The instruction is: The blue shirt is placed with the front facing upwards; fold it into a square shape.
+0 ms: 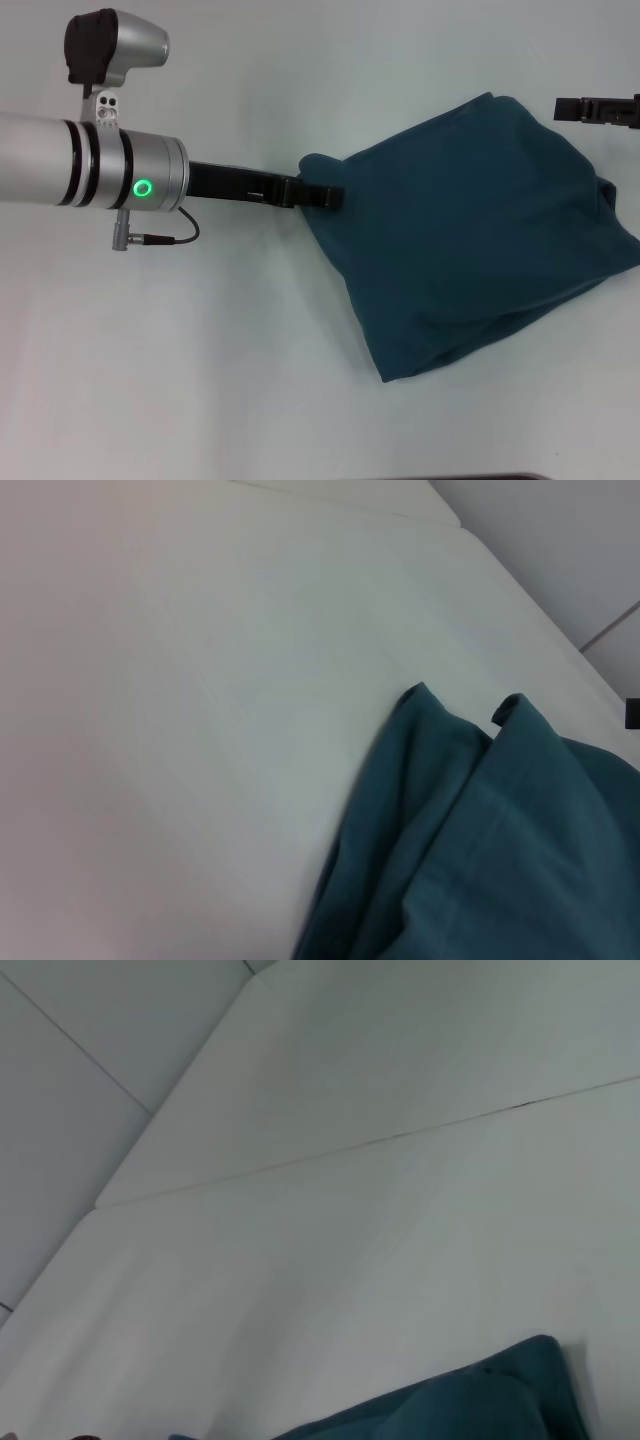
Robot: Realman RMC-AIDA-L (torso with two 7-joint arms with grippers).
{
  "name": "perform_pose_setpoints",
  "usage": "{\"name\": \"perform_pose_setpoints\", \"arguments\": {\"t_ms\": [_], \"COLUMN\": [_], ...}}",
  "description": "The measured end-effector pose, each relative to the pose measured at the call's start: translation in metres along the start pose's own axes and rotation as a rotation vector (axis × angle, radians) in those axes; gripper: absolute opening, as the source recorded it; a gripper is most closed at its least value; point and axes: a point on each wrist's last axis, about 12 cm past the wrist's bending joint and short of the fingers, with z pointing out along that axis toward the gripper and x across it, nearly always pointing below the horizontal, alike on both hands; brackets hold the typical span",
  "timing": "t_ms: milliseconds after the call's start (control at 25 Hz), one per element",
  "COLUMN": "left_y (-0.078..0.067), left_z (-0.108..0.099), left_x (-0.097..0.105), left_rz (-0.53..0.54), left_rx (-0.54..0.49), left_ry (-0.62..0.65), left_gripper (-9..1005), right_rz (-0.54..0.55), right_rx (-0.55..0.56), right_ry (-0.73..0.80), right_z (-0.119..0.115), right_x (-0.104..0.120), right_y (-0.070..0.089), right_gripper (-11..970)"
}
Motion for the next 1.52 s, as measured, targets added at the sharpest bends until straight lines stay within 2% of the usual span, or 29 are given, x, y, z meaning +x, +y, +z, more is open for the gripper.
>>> {"name": "perform_pose_setpoints", "arguments": {"t_ms": [280,720,920,1160,1520], "left_y": [0.000,-0.001,-0.001,-0.001,0.007], "left_z": [0.000,0.001,0.001,0.000,-0.015], "left_x": [-0.001,-0.001,0.000,-0.001,-0.004], "left_rz": [-0.002,-0.007,-0.008,-0.011,-0.010], "left_rx": [0.001,0.005,0.009,0.011,-0.013], "left_ry": [-0.003,-0.006,-0.004,-0.009,-0.040], "left_gripper": [570,303,98,0,-1], "right_rz": [0.005,0.003,0.002,0.007,0.015], "right_rx": [0.001,0.002,0.001,0.005,0.000], "right_ry": [0.003,0.005,0.006,0.007,0.016], "right_z": [-0.001,-0.001,-0.001,-0.002,-0.006], "right_x": [0.002,0.004,0.004,0.007,0.013], "right_y": [-0.001,-0.001,-0.001,-0.003,-0.003], "right_gripper": [817,818,818,816,817]}}
